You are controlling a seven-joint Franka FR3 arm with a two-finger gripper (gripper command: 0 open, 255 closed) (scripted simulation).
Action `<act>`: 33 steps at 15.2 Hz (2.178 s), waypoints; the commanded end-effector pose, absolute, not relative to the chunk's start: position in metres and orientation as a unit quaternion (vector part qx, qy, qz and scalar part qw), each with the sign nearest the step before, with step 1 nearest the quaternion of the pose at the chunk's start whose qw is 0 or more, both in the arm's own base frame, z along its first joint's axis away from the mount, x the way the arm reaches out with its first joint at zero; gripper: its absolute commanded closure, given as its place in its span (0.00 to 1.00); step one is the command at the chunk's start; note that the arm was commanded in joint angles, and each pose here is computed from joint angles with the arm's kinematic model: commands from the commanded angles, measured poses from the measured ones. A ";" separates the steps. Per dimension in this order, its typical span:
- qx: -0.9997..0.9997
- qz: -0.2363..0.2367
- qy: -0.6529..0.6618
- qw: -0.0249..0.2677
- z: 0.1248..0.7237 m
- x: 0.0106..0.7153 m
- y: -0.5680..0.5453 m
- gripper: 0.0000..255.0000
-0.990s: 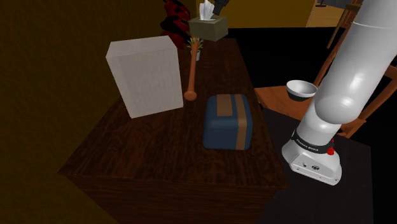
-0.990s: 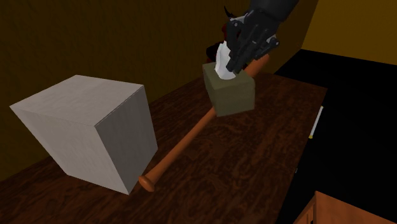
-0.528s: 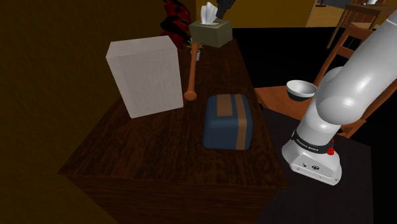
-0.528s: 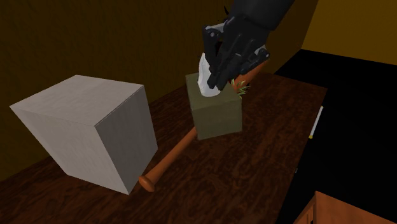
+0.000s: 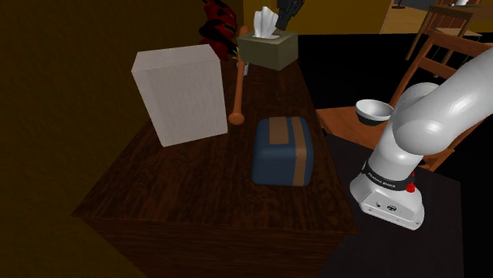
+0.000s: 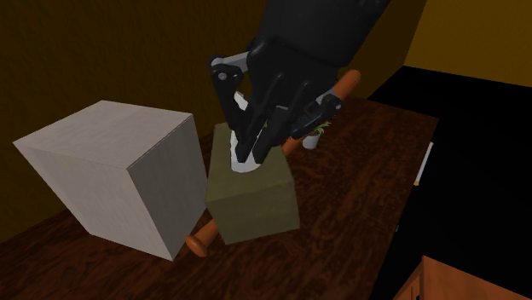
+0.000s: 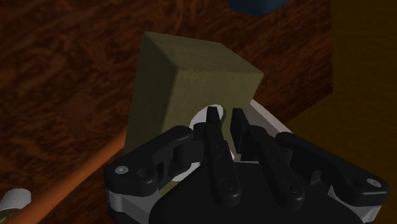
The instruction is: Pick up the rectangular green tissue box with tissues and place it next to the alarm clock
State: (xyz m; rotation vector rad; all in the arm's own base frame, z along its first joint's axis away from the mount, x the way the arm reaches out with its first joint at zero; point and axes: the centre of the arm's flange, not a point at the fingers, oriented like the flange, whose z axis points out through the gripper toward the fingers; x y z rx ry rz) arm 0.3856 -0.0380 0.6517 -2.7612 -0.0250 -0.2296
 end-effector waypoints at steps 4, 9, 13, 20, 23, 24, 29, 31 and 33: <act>-0.979 -0.082 -0.008 0.184 0.637 0.367 -0.022 1.00; -0.979 -0.082 -0.008 0.184 0.611 0.367 -0.022 1.00; -0.979 -0.082 -0.008 0.184 0.590 0.367 -0.022 1.00; -0.979 -0.082 -0.008 0.184 0.553 0.367 -0.022 1.00; -0.979 -0.082 -0.008 0.184 0.537 0.367 -0.022 1.00; -0.979 -0.082 -0.008 0.184 0.532 0.367 -0.022 1.00; -0.979 -0.082 -0.008 0.184 0.505 0.367 -0.022 1.00; -0.979 -0.082 -0.008 0.184 0.495 0.367 -0.022 1.00; -0.979 -0.082 -0.008 0.184 0.484 0.367 -0.022 1.00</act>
